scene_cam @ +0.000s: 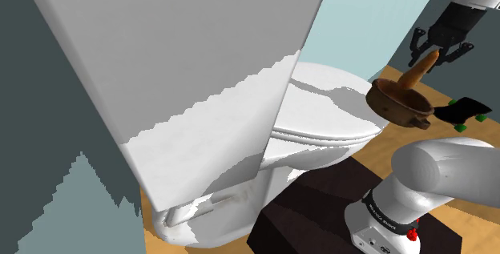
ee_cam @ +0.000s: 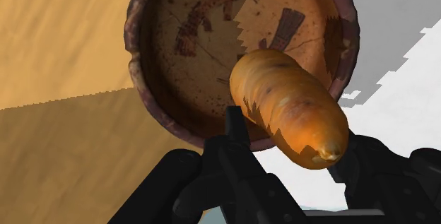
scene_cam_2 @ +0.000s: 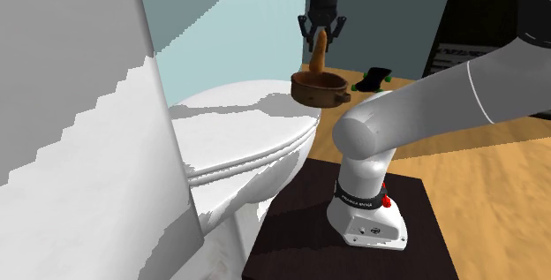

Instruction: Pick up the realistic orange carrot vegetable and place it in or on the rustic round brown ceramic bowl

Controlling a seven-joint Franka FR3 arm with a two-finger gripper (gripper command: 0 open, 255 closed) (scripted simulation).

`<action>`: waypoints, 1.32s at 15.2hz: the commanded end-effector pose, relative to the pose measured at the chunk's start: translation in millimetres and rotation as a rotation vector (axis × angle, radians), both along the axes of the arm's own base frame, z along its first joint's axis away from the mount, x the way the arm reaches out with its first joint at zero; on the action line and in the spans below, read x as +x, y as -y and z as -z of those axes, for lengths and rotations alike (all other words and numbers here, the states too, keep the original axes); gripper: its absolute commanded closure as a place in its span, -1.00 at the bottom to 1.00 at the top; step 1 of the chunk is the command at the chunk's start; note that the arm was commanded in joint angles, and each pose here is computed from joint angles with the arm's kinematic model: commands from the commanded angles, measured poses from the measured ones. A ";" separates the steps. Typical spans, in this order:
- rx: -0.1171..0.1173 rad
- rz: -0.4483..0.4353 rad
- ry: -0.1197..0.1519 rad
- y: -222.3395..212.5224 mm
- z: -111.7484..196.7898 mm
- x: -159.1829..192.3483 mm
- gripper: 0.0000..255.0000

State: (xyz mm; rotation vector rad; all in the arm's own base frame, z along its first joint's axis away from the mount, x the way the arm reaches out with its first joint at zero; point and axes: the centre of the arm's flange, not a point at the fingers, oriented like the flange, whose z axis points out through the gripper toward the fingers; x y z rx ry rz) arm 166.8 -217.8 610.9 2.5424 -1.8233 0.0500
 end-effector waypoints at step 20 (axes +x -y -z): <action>0.000 0.000 0.000 -0.3 56.4 0.7 -1.00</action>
